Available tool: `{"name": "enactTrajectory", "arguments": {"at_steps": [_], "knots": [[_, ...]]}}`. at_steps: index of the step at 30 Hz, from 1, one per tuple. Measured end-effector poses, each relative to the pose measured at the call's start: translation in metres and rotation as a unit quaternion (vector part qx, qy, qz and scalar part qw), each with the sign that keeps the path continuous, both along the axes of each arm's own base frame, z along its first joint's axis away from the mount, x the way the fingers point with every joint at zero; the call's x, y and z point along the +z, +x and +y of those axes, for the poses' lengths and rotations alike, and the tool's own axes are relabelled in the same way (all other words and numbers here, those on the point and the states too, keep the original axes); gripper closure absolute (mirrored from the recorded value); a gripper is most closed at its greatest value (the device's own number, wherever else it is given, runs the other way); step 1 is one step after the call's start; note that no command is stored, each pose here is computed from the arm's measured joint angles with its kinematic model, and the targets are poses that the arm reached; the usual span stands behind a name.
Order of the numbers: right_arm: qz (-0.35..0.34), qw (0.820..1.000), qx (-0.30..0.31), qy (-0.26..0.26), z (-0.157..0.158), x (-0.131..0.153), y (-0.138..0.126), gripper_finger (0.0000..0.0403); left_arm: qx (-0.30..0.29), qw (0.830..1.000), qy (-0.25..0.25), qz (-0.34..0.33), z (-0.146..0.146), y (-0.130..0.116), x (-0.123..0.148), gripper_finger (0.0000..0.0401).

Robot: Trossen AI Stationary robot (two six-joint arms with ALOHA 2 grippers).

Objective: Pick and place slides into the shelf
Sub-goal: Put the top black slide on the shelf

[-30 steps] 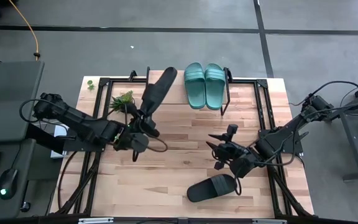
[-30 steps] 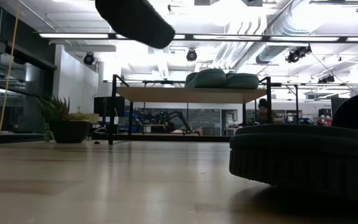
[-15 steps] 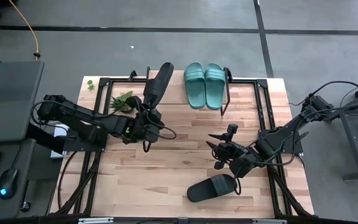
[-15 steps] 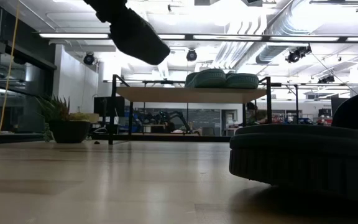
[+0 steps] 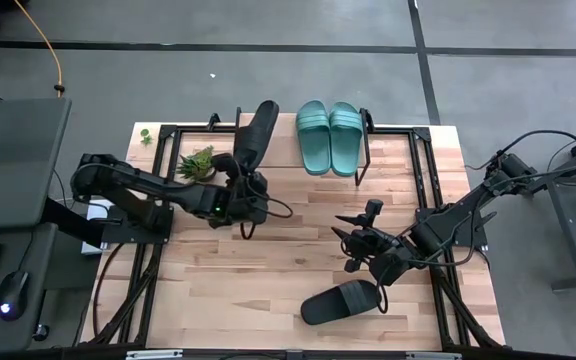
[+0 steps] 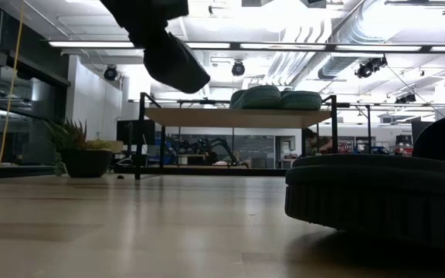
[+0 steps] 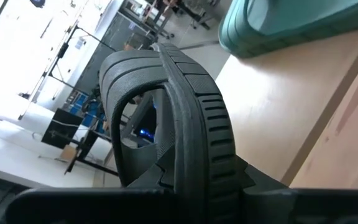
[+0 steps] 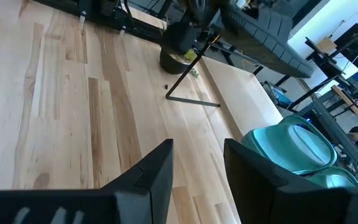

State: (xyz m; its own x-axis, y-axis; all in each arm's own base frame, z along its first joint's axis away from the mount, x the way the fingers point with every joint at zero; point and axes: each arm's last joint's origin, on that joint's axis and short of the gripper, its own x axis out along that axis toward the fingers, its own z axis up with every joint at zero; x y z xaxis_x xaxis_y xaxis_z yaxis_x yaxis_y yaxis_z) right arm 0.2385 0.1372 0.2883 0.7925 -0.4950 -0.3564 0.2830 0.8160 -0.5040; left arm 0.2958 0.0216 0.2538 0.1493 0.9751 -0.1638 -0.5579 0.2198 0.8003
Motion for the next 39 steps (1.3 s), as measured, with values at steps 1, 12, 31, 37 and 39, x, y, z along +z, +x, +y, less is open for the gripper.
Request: {"name": "enactTrajectory", "arguments": {"at_steps": [1,12,31,37,39], "knots": [[0.0,1.0,0.0,0.0,0.0,0.0,0.0,0.0272,0.003,1.0,0.0,0.003,0.002,0.001,-0.002,0.0364],[0.0,1.0,0.0,0.0,0.0,0.0,0.0,0.0272,0.006,1.0,-0.003,0.028,0.005,0.006,-0.013,0.0364],[0.004,1.0,0.008,0.008,0.001,0.0,0.0,0.0272,0.037,0.998,-0.033,0.034,0.027,-0.002,-0.018,0.0364],[0.004,1.0,0.008,0.008,0.001,0.0,0.0,0.0272,0.036,0.998,-0.038,0.03,0.028,-0.003,-0.018,0.0364],[0.004,1.0,0.008,0.008,0.001,0.0,0.0,0.0272,0.037,0.998,-0.038,0.026,0.028,-0.003,-0.018,0.0364]]}}
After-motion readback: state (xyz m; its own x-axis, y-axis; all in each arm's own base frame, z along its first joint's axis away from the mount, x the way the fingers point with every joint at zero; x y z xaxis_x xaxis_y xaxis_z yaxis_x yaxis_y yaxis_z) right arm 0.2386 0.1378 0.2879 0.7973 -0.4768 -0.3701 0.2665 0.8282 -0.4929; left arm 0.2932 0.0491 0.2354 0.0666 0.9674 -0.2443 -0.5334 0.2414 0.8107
